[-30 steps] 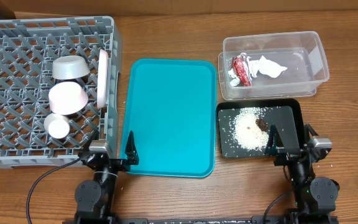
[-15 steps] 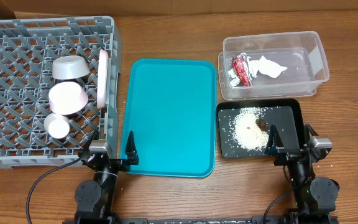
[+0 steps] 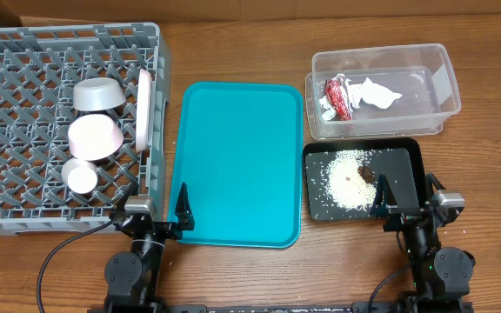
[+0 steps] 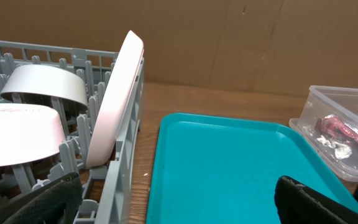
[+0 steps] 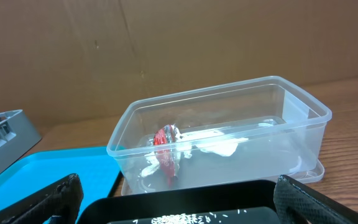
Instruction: Sort waste into correct bins and load items into the dishwasher
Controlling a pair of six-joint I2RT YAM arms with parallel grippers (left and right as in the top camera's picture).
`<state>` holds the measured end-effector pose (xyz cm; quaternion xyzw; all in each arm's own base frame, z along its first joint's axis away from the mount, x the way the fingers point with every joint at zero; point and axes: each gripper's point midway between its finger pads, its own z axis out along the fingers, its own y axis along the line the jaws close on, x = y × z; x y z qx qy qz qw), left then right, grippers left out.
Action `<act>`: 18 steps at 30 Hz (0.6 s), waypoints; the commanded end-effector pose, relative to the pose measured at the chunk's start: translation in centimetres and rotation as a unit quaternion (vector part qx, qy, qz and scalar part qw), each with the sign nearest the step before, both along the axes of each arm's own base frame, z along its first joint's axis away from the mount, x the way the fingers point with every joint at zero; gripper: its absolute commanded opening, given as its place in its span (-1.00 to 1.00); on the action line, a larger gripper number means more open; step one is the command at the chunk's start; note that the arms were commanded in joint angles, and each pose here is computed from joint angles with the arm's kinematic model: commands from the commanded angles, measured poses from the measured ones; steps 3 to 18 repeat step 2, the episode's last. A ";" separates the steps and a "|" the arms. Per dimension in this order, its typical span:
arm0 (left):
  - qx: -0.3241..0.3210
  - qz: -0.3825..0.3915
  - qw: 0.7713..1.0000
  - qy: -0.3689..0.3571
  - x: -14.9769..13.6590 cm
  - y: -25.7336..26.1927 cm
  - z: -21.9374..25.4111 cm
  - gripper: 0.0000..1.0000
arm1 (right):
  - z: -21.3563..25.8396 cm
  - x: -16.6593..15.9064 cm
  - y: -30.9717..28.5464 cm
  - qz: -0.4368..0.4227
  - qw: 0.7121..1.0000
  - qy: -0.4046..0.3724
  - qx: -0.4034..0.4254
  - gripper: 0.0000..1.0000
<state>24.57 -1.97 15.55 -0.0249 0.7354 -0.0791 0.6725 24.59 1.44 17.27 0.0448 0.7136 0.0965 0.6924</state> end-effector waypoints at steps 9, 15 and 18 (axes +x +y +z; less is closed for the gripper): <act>0.007 -0.002 1.000 -0.003 0.0 -0.1 0.0 1.00 | -0.3 0.0 -0.3 -0.008 1.000 0.000 -0.002 1.00; 0.007 -0.002 1.000 -0.003 0.0 -0.1 0.0 1.00 | -0.3 0.0 -0.3 -0.008 1.000 0.000 -0.002 1.00; 0.007 -0.002 1.000 -0.003 0.0 -0.1 0.0 1.00 | -0.3 0.0 -0.3 -0.008 1.000 0.000 -0.002 1.00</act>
